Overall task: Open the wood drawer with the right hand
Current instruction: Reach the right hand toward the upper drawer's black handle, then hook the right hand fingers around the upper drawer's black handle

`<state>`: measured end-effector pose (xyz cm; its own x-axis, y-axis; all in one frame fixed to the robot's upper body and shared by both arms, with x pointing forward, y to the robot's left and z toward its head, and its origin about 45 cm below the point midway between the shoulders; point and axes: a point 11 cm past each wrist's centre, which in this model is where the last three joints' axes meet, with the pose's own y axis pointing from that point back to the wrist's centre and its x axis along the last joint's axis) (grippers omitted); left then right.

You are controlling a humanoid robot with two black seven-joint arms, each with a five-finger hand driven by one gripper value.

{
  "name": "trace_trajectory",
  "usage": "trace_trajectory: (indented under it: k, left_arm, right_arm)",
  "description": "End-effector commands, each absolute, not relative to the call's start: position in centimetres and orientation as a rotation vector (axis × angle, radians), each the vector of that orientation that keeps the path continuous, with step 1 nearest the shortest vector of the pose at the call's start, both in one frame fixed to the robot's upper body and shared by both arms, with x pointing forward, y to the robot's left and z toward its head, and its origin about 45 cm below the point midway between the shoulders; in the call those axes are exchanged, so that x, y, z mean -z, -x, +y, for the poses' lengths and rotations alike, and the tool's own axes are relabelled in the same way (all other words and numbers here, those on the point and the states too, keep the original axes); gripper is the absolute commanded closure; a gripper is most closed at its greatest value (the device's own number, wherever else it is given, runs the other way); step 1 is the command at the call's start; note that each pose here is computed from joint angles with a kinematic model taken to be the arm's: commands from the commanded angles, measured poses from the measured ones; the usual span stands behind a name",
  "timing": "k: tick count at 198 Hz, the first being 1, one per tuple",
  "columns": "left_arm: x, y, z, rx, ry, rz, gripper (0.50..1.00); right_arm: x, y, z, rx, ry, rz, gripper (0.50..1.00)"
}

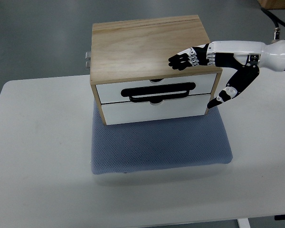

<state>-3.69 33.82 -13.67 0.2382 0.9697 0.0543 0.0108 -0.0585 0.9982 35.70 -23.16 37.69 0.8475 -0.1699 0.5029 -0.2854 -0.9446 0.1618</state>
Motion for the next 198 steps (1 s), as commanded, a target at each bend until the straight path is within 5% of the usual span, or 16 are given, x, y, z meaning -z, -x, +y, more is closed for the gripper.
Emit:
trace_trajectory:
  k: [1, 198]
  left_arm:
    - [13.7, 3.7, 33.8, -1.061, -1.367, 1.015, 0.500]
    - [13.7, 3.7, 33.8, -1.061, -1.367, 1.015, 0.500]
  right_arm:
    - [-36.4, -35.7, -21.4, -0.714, -2.763, -0.281, 0.556]
    - [-31.0, -38.4, -21.0, -0.599, -2.633, -0.260, 0.556]
